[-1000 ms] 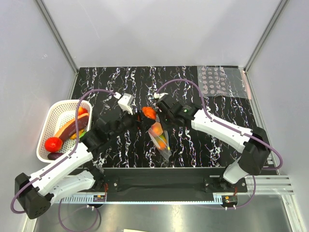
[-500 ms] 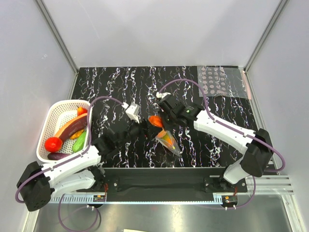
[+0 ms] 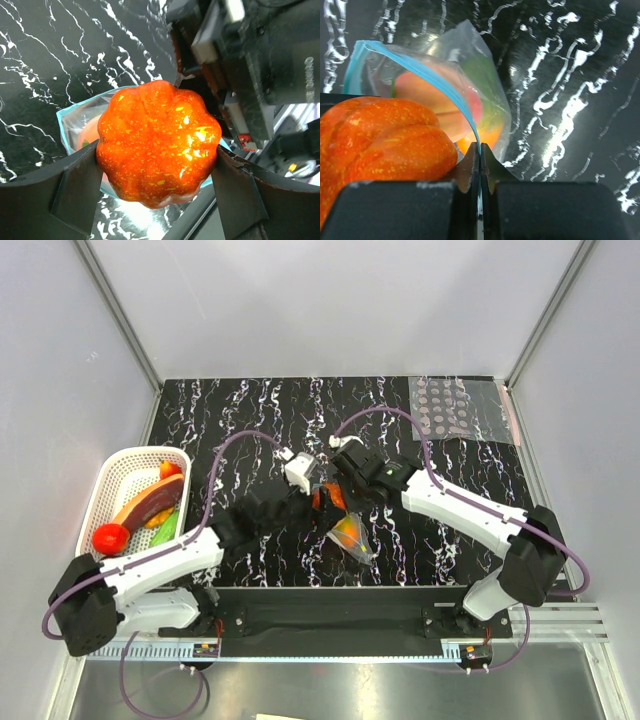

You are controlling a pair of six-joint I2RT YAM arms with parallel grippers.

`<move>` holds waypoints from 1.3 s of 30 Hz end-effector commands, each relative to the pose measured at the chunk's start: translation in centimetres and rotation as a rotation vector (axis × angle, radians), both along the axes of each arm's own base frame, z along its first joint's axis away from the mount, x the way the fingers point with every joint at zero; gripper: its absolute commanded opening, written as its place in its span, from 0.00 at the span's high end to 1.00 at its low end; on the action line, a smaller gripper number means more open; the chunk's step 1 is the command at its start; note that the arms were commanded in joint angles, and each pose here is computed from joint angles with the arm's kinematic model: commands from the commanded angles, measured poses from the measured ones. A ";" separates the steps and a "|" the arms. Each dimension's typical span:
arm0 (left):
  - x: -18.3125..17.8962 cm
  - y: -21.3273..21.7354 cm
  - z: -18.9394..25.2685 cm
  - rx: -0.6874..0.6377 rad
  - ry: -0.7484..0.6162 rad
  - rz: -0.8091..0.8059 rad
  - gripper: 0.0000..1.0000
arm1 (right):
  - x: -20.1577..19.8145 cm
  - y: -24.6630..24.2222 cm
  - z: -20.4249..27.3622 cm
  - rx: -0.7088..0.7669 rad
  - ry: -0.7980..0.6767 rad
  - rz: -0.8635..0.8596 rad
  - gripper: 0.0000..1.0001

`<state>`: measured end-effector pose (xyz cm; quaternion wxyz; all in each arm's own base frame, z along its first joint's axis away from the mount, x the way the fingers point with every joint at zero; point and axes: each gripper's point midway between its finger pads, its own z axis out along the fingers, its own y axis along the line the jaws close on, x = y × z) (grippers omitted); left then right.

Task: Place the food in the zip-top bag and seal the zipper
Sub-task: Place the fake fruit in the zipper food storage bag.

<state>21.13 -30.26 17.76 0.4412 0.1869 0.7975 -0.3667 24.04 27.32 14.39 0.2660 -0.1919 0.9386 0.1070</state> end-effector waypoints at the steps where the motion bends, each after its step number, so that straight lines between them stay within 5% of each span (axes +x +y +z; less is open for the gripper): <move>1: -2.5 -3.1 2.6 0.014 -0.034 -0.234 0.50 | 0.6 2.3 2.6 0.115 -0.069 0.031 1.00; 6: -2.8 -3.0 1.6 0.088 0.007 -0.259 0.50 | 0.8 2.0 2.6 0.113 -0.075 0.020 1.00; 17: -4.3 -1.7 5.6 -0.075 -0.141 -0.283 0.50 | 1.1 1.4 2.4 0.102 -0.086 0.018 1.00; 26: -3.0 -2.7 5.4 0.003 -0.157 -0.293 0.50 | 1.0 1.9 2.9 0.127 -0.093 0.052 1.00; 39: -0.3 -3.3 0.0 0.279 -0.086 -0.293 0.51 | 2.1 -0.2 2.9 0.068 -0.134 -0.035 1.00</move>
